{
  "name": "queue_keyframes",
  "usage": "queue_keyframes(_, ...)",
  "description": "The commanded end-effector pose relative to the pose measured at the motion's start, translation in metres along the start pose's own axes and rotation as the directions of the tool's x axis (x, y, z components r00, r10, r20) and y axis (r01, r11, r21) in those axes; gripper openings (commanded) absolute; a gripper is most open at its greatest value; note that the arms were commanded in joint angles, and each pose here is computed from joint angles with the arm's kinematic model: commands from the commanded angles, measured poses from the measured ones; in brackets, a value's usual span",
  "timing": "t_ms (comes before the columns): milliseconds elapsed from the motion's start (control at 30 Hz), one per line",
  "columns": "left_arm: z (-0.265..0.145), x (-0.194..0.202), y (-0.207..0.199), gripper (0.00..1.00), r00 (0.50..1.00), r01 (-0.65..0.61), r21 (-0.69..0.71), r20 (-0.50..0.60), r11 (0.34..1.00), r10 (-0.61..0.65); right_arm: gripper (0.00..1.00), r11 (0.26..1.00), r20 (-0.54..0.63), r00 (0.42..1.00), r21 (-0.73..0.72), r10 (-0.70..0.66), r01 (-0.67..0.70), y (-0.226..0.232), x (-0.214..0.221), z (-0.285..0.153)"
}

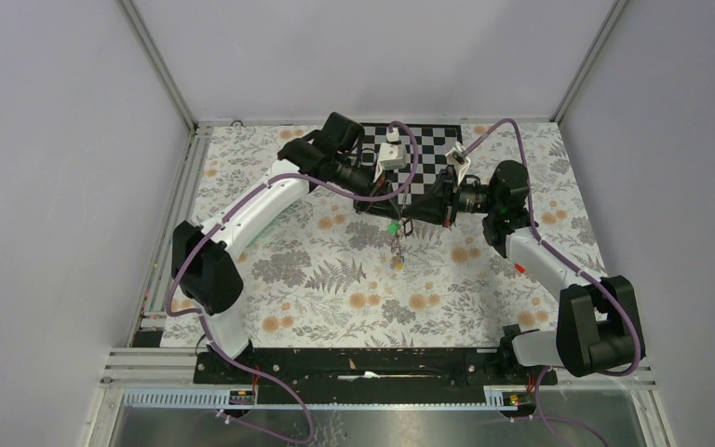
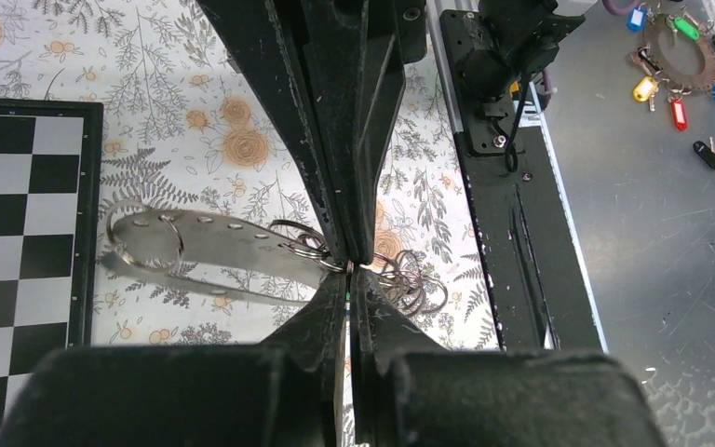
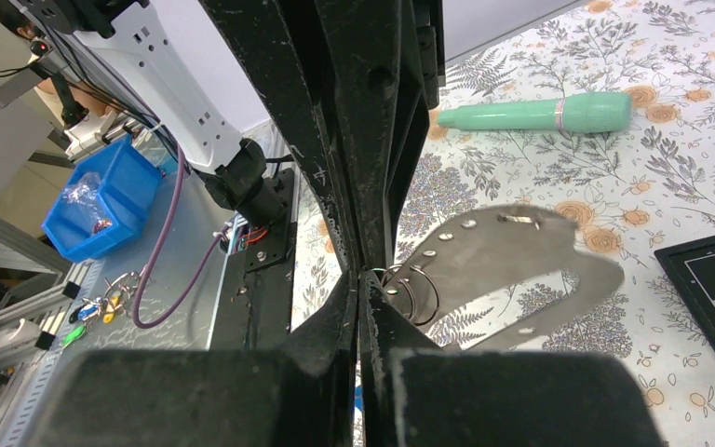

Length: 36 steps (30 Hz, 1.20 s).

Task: Put the keys on the keyring

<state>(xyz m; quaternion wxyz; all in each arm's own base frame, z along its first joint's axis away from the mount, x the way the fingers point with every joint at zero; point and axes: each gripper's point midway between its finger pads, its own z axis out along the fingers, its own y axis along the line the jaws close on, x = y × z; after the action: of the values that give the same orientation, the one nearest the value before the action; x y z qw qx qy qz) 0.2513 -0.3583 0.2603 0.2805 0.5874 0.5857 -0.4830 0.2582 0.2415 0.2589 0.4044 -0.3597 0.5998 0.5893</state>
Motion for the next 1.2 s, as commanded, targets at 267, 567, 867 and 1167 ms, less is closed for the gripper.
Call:
queue_keyframes(267,-0.010,0.002,-0.001,0.00,0.993,-0.057,-0.106,-0.106,0.993,0.046,0.09,0.994,0.014,0.994,0.034,-0.108,0.108,-0.003,-0.013,-0.007)
queue_keyframes(567,-0.006,0.013,0.008,0.00,0.956,-0.088,-0.222,-0.292,0.971,0.020,0.34,0.993,-0.003,0.994,0.045,-0.112,0.112,-0.007,-0.008,-0.008)
queue_keyframes(867,0.001,0.002,0.009,0.00,0.957,-0.101,-0.232,-0.290,0.967,0.030,0.42,0.993,-0.021,0.994,0.029,-0.112,0.112,-0.006,0.002,-0.008)
queue_keyframes(1167,0.007,-0.005,0.006,0.00,0.966,-0.079,-0.202,-0.257,0.976,0.025,0.41,0.993,-0.067,0.991,0.017,-0.118,0.119,-0.006,0.016,-0.003)
